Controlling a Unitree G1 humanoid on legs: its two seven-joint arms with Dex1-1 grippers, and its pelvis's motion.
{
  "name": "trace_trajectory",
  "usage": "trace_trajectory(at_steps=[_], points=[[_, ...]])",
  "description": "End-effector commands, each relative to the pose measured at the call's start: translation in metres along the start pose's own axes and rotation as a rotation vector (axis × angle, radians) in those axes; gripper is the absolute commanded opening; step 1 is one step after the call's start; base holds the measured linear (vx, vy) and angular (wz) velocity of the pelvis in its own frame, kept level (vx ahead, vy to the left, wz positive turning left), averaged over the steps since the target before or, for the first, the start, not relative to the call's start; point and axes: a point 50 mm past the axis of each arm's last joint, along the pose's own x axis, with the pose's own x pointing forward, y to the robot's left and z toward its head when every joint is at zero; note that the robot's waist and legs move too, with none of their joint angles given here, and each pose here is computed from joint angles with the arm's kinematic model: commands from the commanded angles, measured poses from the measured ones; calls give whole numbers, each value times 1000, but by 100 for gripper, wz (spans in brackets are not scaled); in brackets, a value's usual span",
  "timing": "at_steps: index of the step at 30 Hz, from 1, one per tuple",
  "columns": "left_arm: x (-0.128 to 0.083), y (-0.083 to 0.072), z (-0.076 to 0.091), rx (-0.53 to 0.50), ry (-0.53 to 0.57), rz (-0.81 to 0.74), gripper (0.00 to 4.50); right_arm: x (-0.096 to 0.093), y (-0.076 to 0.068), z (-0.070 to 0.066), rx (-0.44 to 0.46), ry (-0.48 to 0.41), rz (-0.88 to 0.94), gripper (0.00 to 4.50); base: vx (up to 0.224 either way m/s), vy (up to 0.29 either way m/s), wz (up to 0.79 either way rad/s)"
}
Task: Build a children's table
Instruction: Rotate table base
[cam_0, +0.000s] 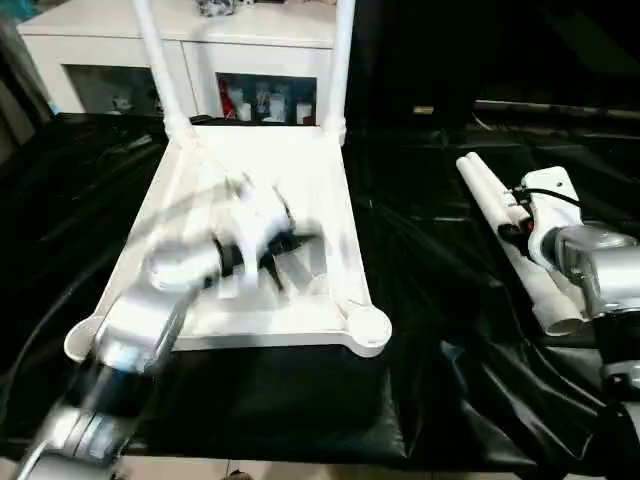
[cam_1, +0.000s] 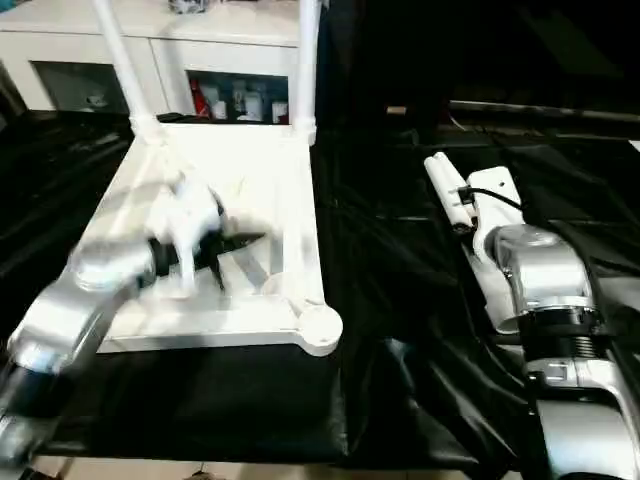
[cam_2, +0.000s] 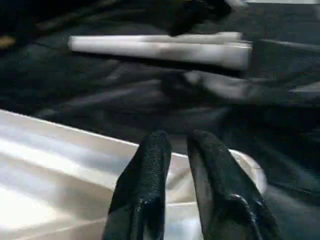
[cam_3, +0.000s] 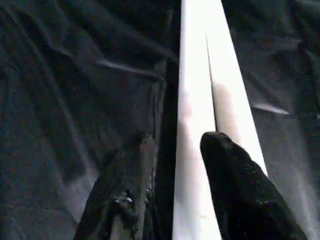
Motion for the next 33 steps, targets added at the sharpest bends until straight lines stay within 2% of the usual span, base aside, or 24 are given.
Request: trace_trajectory(at_steps=[1,4,5,8,9,13,14,17,24,33], points=[[0,-2,7,11,-9,-23,131,-4,-7,2,-8,13,-27,221,0,0,0],[3,-4,10,11,-20,-25,128,-4,-16,-1,-7,40,-51,240,0,0,0],[3,-5,11,8,-20,-29,165,-4,-18,-1,-3,46,-51,263,0,0,0],[3,-7,11,1,-16,-40,170,-4,-21,-2,16,58,-36,280,0,0,0],[3,-9,11,0,-14,-44,203,-4,-21,-4,30,69,-19,296,0,0,0],[3,-11,12,7,0,-45,220,-1,-26,-11,74,121,3,318,0,0,0],[4,-11,13,8,2,-36,231,2,-26,-16,114,152,43,319,0,0,0],[4,-11,13,10,5,-35,261,5,-26,-21,129,171,69,319,0,0,0],[4,-13,12,9,13,-34,261,13,-23,-42,212,263,142,319,0,0,0],[3,-13,13,11,16,-26,261,18,-20,-46,245,300,173,319,0,0,0]])
